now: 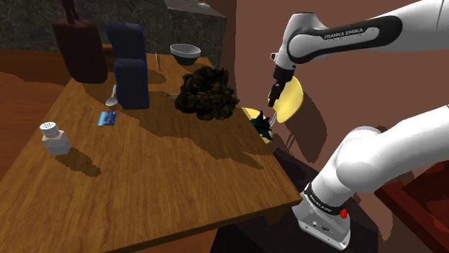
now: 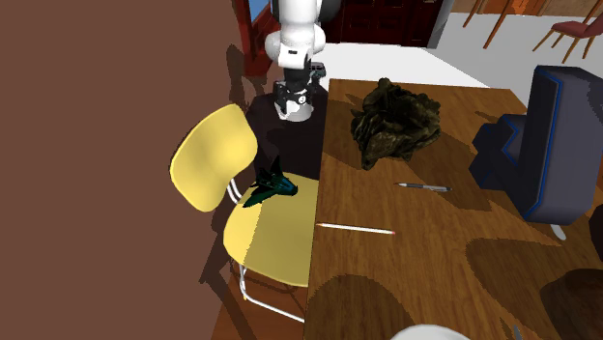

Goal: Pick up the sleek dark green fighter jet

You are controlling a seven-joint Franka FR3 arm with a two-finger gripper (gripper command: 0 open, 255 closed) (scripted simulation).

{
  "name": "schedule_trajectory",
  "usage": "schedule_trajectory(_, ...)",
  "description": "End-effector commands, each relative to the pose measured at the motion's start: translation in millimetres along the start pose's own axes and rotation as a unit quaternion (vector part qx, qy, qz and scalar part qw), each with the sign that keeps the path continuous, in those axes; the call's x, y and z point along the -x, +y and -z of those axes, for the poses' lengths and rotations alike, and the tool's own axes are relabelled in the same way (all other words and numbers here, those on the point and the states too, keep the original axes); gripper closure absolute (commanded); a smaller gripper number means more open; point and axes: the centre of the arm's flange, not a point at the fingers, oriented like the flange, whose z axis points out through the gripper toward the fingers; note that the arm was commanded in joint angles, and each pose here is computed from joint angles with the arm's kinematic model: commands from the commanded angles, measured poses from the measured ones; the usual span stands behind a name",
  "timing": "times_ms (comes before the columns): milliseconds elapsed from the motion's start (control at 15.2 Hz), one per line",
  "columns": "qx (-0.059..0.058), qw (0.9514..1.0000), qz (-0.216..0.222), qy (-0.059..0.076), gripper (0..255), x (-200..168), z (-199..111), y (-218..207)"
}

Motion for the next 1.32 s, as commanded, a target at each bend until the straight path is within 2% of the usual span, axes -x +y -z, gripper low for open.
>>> schedule_trajectory(0,0.0,0.9999,0.016,-0.002,0,-4.5,-18.6,23.9)
schedule_trajectory(396,-0.001,0.9982,0.06,-0.01,0,-20.7,-73.7,79.5)
schedule_trajectory(858,-0.003,0.9937,0.111,-0.019,0,-44.6,-138.5,142.0)
schedule_trajectory(1254,-0.003,0.9934,0.113,-0.019,0,-47.1,-168.2,145.0)
